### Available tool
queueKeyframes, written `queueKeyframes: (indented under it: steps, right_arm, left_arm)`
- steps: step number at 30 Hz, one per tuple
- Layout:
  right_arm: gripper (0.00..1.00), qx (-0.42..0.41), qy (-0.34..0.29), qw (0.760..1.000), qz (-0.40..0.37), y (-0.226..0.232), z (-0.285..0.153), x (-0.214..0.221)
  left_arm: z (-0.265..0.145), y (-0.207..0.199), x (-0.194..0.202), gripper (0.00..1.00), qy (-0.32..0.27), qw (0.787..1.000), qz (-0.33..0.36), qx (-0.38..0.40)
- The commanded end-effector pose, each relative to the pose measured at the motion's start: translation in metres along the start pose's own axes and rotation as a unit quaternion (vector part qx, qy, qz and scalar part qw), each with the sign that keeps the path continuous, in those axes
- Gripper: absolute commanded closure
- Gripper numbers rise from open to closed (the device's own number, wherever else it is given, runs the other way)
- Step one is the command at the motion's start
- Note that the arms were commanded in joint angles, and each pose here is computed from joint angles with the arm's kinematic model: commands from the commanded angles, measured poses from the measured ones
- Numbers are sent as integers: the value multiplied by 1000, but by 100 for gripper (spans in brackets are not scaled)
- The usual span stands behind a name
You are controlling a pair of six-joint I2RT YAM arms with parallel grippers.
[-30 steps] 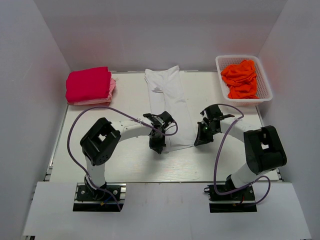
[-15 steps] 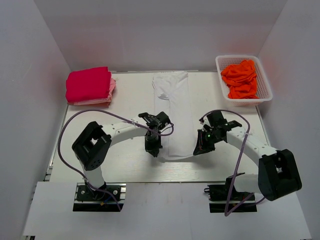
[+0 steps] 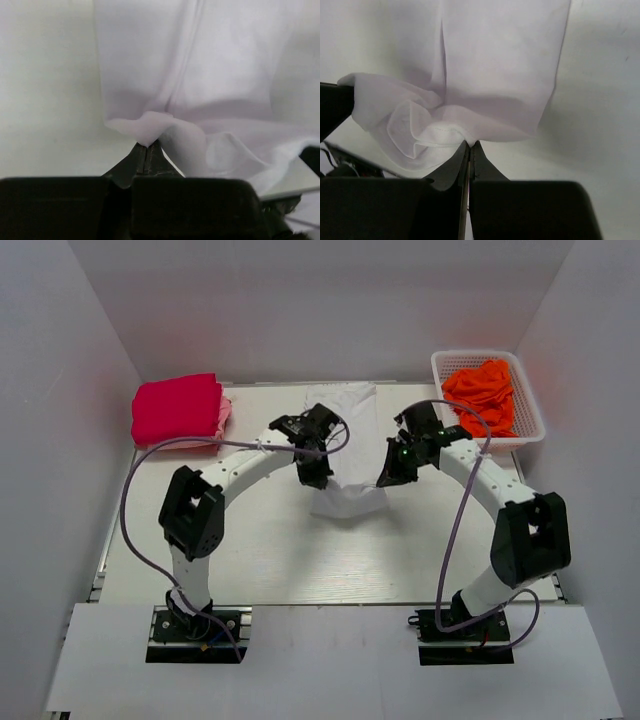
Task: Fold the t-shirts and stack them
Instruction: Fold the folded rectangular tshirt in 1/3 of the way
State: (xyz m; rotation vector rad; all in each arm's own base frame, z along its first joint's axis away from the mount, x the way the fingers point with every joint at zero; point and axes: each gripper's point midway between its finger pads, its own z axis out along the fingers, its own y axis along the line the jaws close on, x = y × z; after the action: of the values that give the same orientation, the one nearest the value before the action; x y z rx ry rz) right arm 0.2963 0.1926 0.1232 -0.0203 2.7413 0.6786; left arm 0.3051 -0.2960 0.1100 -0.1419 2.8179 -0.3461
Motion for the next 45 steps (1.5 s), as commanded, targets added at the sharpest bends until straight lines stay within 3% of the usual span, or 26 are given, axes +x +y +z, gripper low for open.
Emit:
queueKeyframes:
  steps: [1,7,13,18,35,36,37,38,39,40,41,45]
  right_arm:
    - [100,22,-51,998,18,1,-5,-45]
    - [100,17,-81,996,19,10,0,-99]
    - [100,5,-88,996,19,14,16,-137]
    - [100,-11,-102,995,14,20,20,-162]
    - [100,-15,-127,989,69,-28,75,-214]
    - [95,-11,-126,989,78,-33,79,-215]
    - [71,-18,-130,988,79,-34,77,-219]
    - [58,-21,-134,988,78,-34,79,-222]
    - [45,-29,-132,988,71,-33,79,-224]
    - [22,-46,-136,988,64,-27,74,-230]
    - [10,-49,-143,987,58,-23,69,-236]
    - [10,-49,-165,985,14,-10,41,-239]
  left_arm:
    - [1,5,-47,100,-49,999,0,-23]
    - [-2,-11,-110,100,-102,995,9,17]
    - [8,-16,-149,100,-116,992,26,32]
    - [20,-14,-162,100,-109,993,18,51]
    - [66,-11,-212,99,-155,983,-4,96]
    - [74,-4,-212,92,-151,984,-4,90]
    - [71,-8,-218,61,-159,983,-3,95]
    - [76,-3,-222,43,-159,983,-3,91]
    - [72,-6,-223,15,-158,983,-1,97]
    - [68,-4,-230,0,-162,982,-1,100]
    - [68,-5,-229,0,-160,982,0,104]
    - [31,-10,-243,0,-196,972,18,126]
